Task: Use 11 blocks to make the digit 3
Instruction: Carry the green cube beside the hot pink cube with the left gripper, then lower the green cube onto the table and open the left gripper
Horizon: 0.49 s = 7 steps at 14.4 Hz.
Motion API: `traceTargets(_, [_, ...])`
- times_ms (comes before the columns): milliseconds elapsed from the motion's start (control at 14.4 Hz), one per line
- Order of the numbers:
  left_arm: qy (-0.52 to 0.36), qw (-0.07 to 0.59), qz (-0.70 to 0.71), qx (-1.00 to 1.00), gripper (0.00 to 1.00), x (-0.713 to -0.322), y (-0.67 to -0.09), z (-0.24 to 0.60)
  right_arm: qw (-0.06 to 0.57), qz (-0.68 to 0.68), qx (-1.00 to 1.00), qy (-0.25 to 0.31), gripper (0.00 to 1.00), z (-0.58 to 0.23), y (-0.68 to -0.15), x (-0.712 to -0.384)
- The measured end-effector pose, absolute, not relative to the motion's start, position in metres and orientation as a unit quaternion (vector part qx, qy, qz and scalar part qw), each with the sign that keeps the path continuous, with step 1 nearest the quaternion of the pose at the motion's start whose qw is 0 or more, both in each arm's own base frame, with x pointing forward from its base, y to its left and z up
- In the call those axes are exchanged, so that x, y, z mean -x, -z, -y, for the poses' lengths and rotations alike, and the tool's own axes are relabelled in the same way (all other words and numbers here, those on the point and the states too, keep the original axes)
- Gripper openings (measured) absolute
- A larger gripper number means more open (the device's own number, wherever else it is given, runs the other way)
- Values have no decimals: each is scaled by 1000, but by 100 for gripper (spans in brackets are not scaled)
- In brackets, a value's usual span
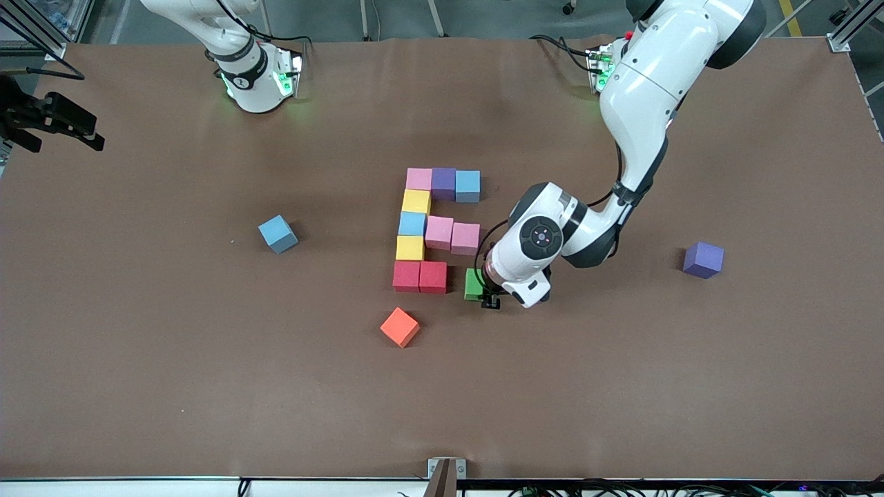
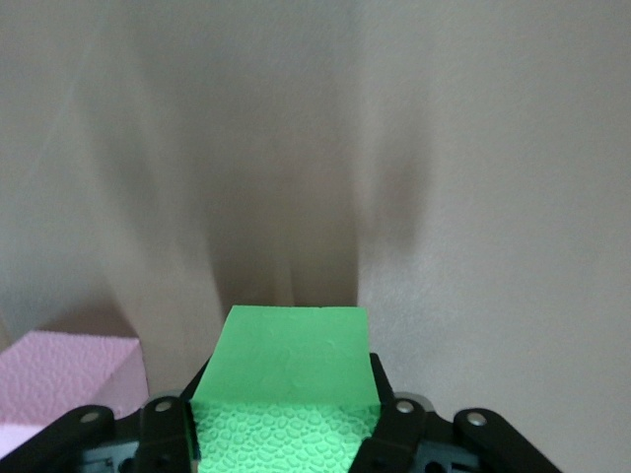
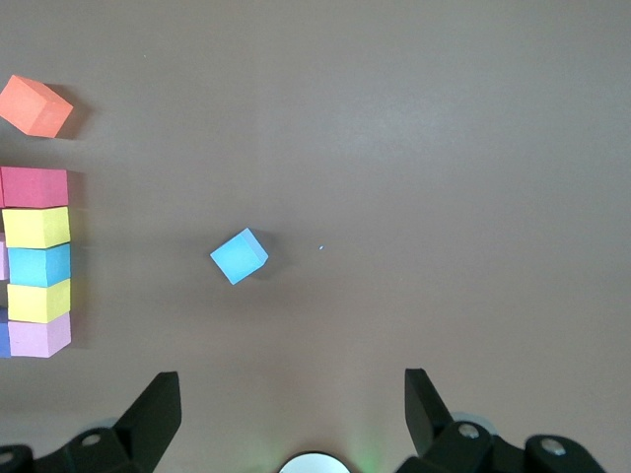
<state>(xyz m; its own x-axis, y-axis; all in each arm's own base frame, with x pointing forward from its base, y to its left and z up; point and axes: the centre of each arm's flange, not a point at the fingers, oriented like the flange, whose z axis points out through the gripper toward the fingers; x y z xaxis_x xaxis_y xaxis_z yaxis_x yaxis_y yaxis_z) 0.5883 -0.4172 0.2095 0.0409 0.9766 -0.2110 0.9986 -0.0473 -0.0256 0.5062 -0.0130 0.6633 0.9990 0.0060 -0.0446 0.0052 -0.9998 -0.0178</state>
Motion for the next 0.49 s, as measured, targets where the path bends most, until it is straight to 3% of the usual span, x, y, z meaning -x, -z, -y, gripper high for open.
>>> traceTargets(485, [91, 58, -713, -692, 58, -576, -199, 434, 9, 3, 1000, -22, 100, 13, -663, -506])
